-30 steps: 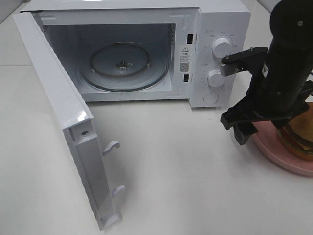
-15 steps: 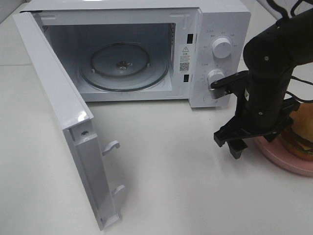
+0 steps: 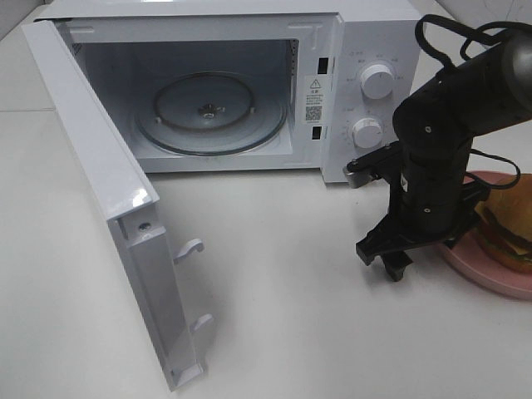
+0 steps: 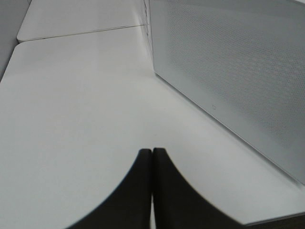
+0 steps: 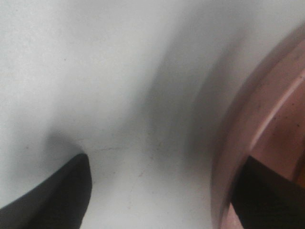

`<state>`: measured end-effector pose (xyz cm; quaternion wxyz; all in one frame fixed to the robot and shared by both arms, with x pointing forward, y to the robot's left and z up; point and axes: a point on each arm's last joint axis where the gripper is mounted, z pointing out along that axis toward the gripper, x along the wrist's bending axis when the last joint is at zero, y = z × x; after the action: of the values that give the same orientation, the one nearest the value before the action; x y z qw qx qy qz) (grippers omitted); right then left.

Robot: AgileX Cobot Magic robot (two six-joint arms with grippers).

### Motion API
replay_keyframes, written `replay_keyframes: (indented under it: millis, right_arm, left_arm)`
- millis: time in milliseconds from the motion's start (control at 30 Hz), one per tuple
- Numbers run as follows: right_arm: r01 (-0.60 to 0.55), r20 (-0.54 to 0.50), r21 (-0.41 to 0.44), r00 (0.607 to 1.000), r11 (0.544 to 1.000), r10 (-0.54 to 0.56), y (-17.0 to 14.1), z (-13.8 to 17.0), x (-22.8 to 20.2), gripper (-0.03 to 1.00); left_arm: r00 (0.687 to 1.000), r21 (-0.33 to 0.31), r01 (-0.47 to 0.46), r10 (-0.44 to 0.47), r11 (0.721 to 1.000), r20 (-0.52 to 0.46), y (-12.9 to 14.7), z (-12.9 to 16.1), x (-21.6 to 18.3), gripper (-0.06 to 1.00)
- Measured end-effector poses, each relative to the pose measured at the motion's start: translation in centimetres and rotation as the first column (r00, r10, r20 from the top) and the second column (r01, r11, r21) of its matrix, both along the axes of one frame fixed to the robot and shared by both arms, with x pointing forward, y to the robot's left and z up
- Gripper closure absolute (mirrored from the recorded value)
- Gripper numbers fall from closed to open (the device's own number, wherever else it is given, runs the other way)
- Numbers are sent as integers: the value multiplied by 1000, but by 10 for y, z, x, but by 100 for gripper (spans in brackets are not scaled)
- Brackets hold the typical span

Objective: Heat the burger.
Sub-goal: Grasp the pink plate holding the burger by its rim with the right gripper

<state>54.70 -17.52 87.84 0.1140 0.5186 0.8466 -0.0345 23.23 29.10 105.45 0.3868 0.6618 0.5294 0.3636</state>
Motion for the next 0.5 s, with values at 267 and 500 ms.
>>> replay_keyframes:
  millis: [267, 500]
  right_arm:
    - [5, 5, 4, 1000, 1000, -5, 1, -2, 1, 44]
    - [-12, 8, -23, 1000, 1000, 12, -2, -3, 2, 87]
  left_arm:
    - [1000, 0, 0, 0, 1000, 0, 0, 0, 0, 94]
    - [1000, 0, 0, 0, 1000, 0, 0, 0, 0, 94]
